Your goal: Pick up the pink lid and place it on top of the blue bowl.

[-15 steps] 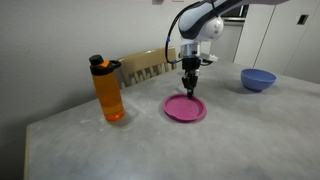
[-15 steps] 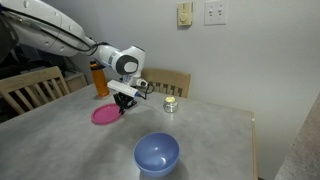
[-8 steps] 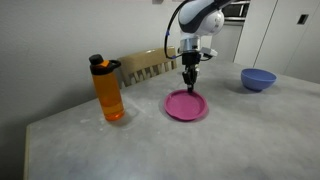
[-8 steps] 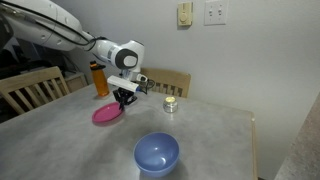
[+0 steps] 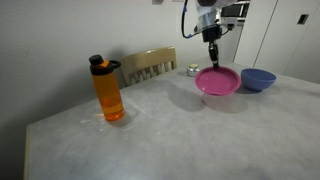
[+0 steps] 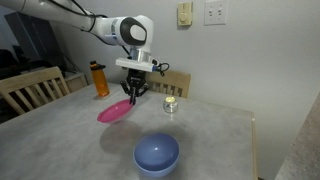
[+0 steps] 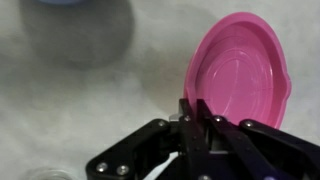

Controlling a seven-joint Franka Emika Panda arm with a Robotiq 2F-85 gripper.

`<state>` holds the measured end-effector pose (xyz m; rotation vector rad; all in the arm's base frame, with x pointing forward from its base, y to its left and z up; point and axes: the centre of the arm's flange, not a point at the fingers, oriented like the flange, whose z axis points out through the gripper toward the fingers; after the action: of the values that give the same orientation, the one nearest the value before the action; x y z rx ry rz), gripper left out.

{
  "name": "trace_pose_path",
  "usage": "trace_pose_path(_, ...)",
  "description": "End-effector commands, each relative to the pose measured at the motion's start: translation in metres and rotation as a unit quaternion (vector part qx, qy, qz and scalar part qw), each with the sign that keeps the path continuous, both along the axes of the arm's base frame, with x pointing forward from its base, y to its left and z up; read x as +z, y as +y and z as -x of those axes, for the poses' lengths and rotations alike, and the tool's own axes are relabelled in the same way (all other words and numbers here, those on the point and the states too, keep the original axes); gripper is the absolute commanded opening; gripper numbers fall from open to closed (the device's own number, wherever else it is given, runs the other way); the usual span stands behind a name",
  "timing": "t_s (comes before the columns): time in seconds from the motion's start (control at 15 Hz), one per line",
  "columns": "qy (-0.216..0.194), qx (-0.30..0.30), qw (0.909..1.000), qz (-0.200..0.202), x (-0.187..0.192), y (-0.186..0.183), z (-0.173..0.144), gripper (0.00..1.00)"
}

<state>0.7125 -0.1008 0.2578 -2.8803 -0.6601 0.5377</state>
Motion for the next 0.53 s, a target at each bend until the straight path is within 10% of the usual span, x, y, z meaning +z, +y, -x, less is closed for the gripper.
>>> trace_pose_path(0.0, 0.008, 0.061, 0.9973, 0.039, 0.026, -0.068, 0.040, 0.02)
trace_pose_path(0.47, -0.004, 0.133, 0.9908, 0.028, 0.038, -0.183, 0.083, 0.02)
